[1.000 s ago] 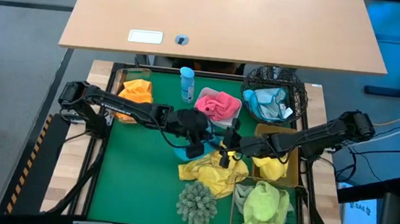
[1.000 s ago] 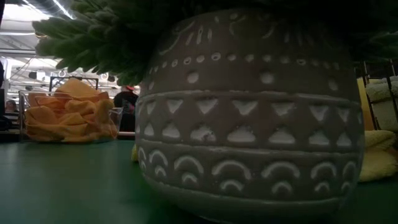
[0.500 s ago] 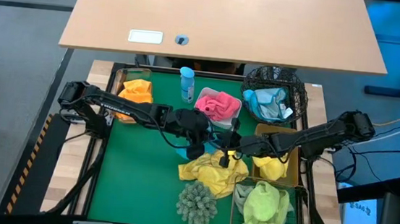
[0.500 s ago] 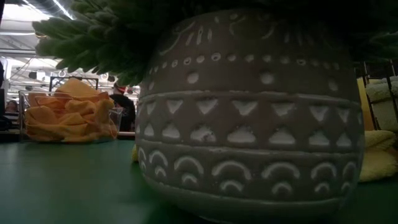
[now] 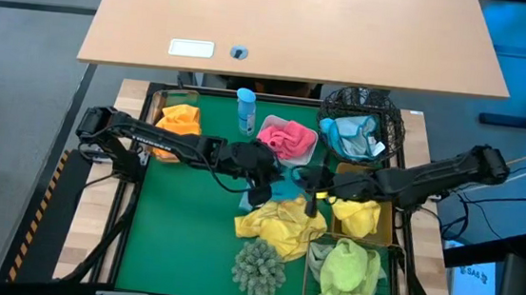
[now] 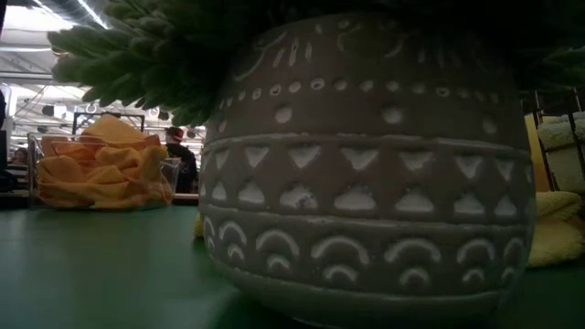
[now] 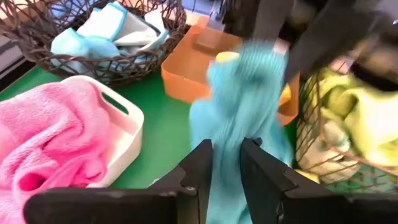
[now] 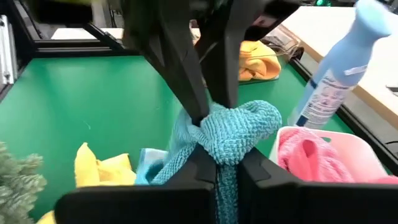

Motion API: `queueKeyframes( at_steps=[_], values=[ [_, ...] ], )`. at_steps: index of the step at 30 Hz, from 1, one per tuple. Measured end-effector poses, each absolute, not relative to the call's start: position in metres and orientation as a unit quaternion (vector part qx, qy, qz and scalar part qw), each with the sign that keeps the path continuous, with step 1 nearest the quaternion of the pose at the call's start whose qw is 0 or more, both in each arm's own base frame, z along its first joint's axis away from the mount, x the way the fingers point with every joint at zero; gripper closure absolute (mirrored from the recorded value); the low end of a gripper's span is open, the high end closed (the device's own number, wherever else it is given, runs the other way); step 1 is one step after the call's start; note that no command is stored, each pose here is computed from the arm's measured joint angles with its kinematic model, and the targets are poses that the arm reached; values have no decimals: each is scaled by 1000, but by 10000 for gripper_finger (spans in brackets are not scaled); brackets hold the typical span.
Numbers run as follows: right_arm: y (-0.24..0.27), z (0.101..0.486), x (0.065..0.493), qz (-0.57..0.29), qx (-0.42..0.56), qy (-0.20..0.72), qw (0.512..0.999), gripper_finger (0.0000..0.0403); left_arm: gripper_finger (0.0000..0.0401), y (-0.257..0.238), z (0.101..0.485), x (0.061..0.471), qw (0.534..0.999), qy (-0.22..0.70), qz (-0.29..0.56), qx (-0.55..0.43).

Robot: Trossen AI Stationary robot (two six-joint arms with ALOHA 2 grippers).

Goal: Sort microfiber towel by color & place in baskets
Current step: Put the blue microfiber towel into the circular wire basket

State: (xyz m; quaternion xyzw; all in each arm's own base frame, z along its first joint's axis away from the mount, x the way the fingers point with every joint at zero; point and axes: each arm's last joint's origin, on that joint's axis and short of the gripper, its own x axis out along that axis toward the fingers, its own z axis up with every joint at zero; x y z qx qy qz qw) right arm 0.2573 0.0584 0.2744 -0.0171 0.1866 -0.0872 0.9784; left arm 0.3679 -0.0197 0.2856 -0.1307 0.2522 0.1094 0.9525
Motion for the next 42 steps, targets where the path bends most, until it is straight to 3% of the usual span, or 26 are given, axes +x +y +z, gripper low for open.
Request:
queueKeyframes(
  at_steps=[5,12,22,31,42],
  values=[
    [51,293,234,-120,5,169,978,374,326,-20,282,367,950,267,109,-119],
    [38,320,202,-189,9,115,975,391,324,-20,282,367,951,265,107,-120],
    [16,349,156,-396,-46,52,916,385,324,-20,283,367,952,263,105,-120],
    [-13,351,133,-527,-78,78,843,382,324,-20,283,367,952,262,105,-120],
    [-73,314,125,-546,12,226,807,378,324,-20,283,367,952,262,105,-120]
  ],
)
